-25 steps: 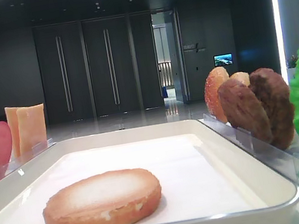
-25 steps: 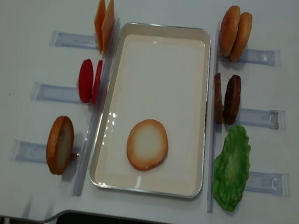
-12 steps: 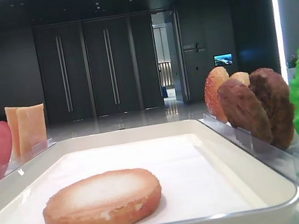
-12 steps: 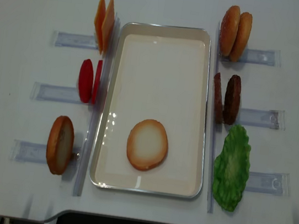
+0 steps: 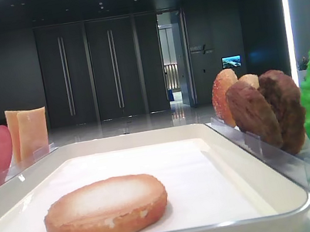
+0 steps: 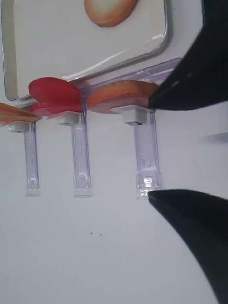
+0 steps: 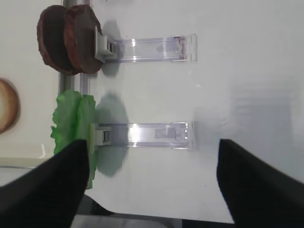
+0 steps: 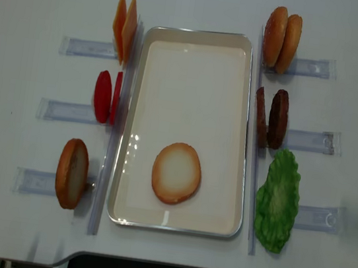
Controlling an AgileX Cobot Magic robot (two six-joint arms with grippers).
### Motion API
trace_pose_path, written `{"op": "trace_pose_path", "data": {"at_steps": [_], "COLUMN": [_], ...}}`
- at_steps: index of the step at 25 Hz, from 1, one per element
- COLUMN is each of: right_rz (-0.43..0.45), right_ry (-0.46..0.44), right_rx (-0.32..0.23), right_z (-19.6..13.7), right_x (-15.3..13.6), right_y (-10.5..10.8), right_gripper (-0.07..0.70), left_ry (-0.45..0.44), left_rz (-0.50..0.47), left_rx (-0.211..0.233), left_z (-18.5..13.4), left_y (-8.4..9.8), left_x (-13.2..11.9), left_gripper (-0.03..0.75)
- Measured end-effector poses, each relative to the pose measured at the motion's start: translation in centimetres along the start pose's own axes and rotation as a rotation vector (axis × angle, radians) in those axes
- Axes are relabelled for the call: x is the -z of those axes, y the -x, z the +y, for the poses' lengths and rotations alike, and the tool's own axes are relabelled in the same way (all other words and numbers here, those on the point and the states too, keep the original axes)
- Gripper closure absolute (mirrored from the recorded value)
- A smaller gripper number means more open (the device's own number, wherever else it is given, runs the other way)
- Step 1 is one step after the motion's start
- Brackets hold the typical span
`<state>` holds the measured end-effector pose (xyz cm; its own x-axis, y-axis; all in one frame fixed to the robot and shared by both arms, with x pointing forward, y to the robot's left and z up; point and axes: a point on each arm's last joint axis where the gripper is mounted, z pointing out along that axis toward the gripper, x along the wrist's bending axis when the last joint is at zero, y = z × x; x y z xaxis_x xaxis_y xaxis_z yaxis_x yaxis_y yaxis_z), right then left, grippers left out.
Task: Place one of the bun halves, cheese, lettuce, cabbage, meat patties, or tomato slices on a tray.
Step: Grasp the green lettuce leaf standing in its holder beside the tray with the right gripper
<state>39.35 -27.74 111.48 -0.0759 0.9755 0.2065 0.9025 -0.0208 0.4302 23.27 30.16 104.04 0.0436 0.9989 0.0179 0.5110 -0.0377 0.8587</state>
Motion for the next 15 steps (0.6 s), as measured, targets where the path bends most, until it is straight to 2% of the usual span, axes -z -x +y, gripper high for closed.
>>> {"op": "trace_pose_path", "data": {"at_steps": [5,10,12,15], "right_rz": [-0.001,0.0,0.002,0.004], "right_ry": [-0.048,-0.056,-0.066,-0.089], "right_rx": [-0.01,-0.041,-0.045,-0.023], "right_z": [2.1,2.2,2.1,1.6], "right_x": [-1.2,-1.3,-1.4,-1.7], "right_y": [0.2,-0.1,-0.8,-2.5], "right_gripper": [0.103,0.103,0.103,0.103], "left_ry": [0.0,0.0,0.0,0.0], "left_rz": [0.0,0.0,0.0,0.0], "left_rx": [0.0,0.0,0.0,0.0], "left_z": [0.0,0.0,0.0,0.0], "left_y": [0.0,0.0,0.0,0.0], "left_x": [0.0,0.0,0.0,0.0], "left_gripper": [0.307,0.307,0.307,0.307]}}
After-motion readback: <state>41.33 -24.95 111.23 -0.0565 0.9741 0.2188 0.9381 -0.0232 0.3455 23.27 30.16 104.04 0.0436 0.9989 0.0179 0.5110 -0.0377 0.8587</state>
